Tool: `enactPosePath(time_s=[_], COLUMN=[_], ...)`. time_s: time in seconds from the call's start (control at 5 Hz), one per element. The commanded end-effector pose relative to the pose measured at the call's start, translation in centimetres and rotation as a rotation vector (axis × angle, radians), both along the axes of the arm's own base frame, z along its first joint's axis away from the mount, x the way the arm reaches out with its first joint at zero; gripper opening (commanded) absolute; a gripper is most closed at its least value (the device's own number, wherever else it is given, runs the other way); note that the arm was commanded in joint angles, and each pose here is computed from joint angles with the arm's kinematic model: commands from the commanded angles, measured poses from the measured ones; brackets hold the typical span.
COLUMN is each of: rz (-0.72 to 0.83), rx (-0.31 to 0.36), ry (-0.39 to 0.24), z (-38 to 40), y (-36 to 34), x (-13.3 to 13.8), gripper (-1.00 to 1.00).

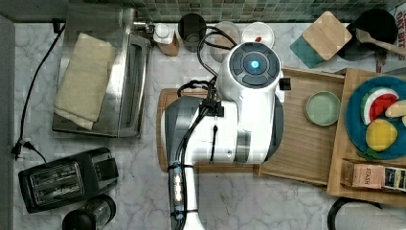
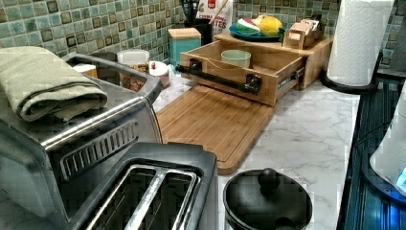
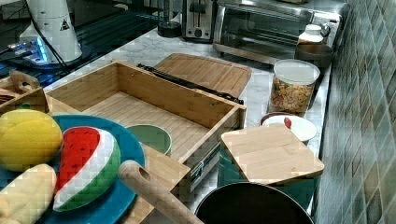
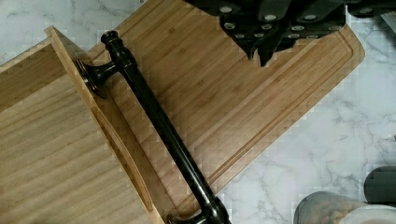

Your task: Close the drawer.

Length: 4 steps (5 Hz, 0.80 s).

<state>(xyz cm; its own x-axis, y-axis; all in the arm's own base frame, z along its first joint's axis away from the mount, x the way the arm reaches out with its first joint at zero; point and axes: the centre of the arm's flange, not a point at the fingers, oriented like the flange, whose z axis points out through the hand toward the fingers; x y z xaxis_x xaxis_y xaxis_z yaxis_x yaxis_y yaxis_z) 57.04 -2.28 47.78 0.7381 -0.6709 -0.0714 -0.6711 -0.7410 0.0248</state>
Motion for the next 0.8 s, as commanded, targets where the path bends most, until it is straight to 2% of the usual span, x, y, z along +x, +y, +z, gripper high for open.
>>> enactPosePath(time_s=[0.2,0.4,0.6,0.8], rz=[-0.004,0.191,0.397,0.430], rx=[0.012,-0.042,-0.011,-0.013], ry=[0.009,-0.031,-0.084,-0.064], z=[-0.5,-2.3,-4.0,-5.8], y=[0.1,1.3,1.6,2.9], x=[0.1,-0.5,-1.0,0.5], gripper=[-1.00,-1.00,-1.00,-1.00])
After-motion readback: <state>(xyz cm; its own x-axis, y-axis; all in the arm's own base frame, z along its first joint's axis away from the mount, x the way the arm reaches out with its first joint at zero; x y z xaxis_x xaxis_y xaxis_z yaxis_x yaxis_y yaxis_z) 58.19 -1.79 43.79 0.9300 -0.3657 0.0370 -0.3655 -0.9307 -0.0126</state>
